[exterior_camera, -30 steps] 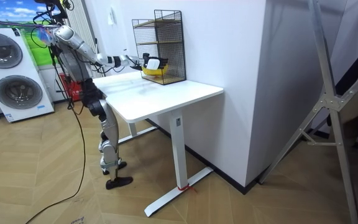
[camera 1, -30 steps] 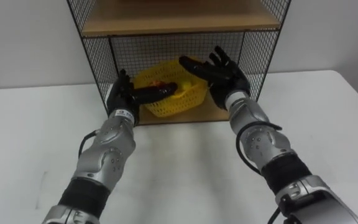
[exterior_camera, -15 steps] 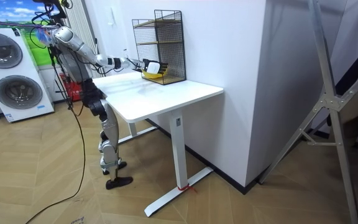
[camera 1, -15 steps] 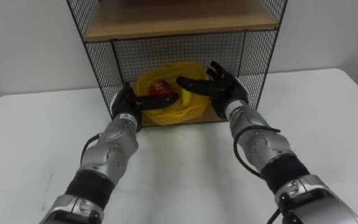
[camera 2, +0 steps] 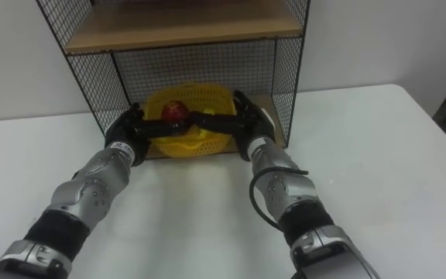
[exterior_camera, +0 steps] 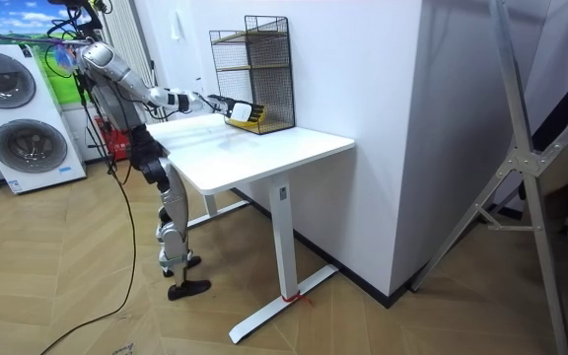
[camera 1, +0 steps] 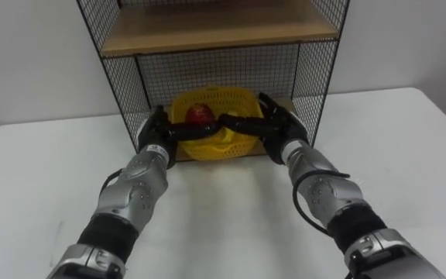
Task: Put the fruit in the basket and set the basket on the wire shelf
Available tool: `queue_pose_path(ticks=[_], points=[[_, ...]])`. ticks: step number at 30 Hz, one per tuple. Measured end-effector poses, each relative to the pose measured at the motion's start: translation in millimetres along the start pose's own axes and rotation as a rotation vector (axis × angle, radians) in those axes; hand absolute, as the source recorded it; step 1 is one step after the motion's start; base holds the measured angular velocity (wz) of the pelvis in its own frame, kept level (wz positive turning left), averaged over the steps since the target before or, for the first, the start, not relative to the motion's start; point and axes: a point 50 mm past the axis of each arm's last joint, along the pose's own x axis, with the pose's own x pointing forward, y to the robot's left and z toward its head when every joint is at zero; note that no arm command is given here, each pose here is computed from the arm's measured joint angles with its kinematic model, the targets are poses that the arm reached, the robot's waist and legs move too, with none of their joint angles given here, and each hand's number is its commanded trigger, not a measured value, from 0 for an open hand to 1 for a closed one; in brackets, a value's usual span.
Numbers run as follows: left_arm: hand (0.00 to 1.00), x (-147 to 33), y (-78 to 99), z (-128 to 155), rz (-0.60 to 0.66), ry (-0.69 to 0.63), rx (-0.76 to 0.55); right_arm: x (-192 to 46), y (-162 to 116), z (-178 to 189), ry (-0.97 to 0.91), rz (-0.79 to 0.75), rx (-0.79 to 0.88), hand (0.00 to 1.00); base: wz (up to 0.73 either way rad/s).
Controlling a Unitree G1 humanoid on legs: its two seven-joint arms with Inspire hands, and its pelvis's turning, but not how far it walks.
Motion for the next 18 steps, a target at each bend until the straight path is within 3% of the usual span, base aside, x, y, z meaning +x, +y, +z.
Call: queue_pose_path(ticks=[18], points=[[0.00,0.8,11.4,8.9,0.012,-0.025,-0.008,-3.1,-19.3,4.5,0.011,-0.036,-0.032,0.00,-0.02]])
